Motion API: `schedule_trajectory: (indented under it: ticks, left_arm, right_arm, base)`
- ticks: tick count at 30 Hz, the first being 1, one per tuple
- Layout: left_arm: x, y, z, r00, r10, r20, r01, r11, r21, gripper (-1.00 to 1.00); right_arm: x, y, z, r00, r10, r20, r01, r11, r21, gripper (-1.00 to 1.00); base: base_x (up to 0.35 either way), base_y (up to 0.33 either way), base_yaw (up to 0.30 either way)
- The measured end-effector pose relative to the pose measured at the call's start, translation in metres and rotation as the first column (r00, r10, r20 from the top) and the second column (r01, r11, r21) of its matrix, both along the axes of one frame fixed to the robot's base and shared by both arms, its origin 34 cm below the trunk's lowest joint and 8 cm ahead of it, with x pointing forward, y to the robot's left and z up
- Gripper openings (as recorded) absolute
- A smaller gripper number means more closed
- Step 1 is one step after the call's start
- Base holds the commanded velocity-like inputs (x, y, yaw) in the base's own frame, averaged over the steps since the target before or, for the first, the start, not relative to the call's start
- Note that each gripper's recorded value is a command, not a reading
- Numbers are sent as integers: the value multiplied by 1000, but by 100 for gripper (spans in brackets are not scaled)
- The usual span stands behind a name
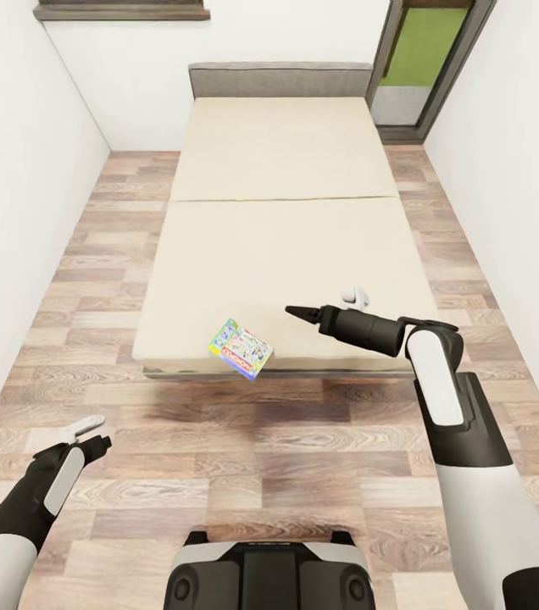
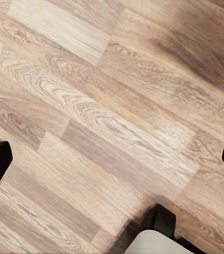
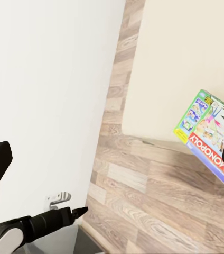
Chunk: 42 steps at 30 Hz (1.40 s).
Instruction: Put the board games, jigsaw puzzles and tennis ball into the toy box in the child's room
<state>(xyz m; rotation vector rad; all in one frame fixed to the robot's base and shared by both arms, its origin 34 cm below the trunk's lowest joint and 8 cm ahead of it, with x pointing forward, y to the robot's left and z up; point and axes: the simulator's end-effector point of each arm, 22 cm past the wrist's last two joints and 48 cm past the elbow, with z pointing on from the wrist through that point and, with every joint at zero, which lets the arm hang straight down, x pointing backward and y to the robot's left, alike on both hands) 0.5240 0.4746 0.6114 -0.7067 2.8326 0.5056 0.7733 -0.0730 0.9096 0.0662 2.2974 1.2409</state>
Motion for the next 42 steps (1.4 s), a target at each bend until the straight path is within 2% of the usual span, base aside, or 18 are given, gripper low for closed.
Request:
schedule_trajectory:
  ticks: [9, 22, 36, 42]
  left_arm:
    - [6, 0, 6, 1000, -1, 15, 1, 1000, 1, 100]
    - [14, 1, 16, 999, -2, 36, 2, 1000, 2, 100]
    - [23, 0, 26, 998, -4, 60, 4, 1000, 3, 100]
    - [28, -2, 30, 998, -24, 65, 24, 1000, 5, 100]
  right_arm:
    - [-2, 4, 5, 1000, 0, 2, 0, 1000, -2, 100]
    - [-4, -1, 5, 1000, -25, -3, 25, 998, -56, 100]
    - [-16, -3, 3, 999, -30, -19, 29, 997, -70, 100]
    - [-23, -3, 2, 999, -30, -29, 28, 997, -71, 100]
  base:
    - [0, 0, 0]
    - [0, 0, 0]
    - [0, 0, 0]
    - [0, 0, 0]
